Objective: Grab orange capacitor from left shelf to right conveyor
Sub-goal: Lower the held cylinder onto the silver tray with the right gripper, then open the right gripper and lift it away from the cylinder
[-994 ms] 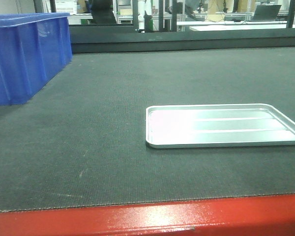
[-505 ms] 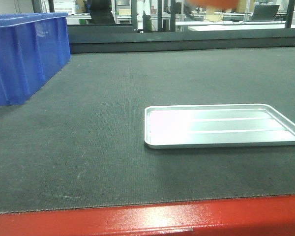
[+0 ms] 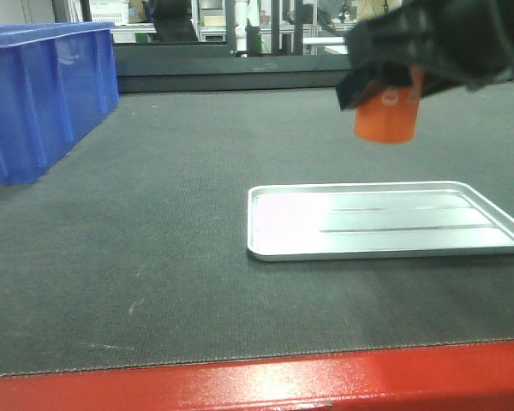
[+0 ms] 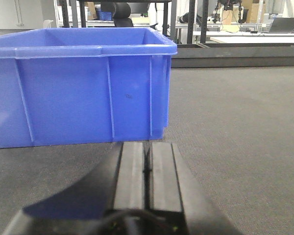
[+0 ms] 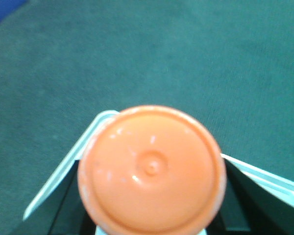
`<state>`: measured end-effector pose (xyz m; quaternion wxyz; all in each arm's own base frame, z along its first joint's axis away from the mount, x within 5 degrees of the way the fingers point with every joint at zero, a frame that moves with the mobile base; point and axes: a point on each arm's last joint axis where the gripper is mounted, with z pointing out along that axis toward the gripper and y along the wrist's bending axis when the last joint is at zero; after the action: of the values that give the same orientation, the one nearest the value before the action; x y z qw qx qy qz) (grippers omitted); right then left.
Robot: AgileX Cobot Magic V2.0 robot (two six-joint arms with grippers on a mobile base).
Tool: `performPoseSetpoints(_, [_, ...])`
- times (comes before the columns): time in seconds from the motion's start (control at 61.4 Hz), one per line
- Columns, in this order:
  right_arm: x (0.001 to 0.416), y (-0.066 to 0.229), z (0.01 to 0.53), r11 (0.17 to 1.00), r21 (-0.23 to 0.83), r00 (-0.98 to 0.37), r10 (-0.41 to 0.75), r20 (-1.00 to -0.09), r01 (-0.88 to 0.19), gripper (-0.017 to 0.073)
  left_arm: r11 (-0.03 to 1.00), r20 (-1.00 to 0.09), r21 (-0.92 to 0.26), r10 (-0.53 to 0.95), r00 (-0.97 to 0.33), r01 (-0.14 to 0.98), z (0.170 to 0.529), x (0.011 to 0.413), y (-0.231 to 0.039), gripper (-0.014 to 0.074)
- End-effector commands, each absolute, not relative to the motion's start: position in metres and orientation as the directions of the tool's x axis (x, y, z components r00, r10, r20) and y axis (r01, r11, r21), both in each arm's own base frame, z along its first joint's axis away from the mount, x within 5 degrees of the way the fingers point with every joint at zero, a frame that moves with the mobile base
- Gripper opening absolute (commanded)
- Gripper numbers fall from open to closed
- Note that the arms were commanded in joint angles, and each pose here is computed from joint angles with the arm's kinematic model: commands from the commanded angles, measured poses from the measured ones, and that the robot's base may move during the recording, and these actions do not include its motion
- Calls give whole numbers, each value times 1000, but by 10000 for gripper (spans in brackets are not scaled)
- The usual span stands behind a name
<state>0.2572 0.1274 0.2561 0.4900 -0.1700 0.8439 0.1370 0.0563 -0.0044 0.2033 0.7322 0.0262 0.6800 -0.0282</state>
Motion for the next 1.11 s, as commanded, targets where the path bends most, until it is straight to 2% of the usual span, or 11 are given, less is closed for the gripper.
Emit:
performPoseSetpoints(0.0, [267, 136, 271, 877, 81, -362, -109, -926, -473, 50, 997, -988, -5, -18, 155, 83, 213, 56, -5, -105])
performPoseSetpoints(0.179, [280, 142, 241, 876, 92, -431, -139, -892, -473, 54, 997, -988, -5, -18, 155, 83, 213, 56, -5, -105])
performPoseSetpoints(0.342, [290, 143, 225, 873, 110, -448, -133, -884, -476, 113, 997, -988, 0, -13, 155, 83, 213, 56, -5, -105])
performPoseSetpoints(0.424, [293, 144, 222, 867, 120, -440, -122, -889, -483, 204, 997, -988, -5, -18, 155, 83, 213, 56, -5, -105])
performPoseSetpoints(0.505, [293, 145, 221, 864, 124, -435, -118, -892, -488, 343, 997, -988, -5, -18, 155, 83, 213, 56, -5, -105])
performPoseSetpoints(0.603, [293, 145, 221, 863, 125, -433, -116, -894, -489, 568, 997, -988, -5, -18, 155, 83, 213, 56, -5, -105])
performPoseSetpoints(0.652, [293, 145, 221, 863, 125, -433, -116, -894, -489, 637, 997, -988, -5, -18, 155, 83, 213, 56, -5, -105])
performPoseSetpoints(0.929, [292, 144, 226, 865, 121, -426, -114, -897, -487, 624, 997, -988, 0, -13, 155, 83, 213, 56, -5, -105])
performPoseSetpoints(1.091, [283, 142, 254, 851, 118, -338, -72, -938, -511, 624, 997, -988, -5, -18, 155, 83, 213, 56, -5, -105])
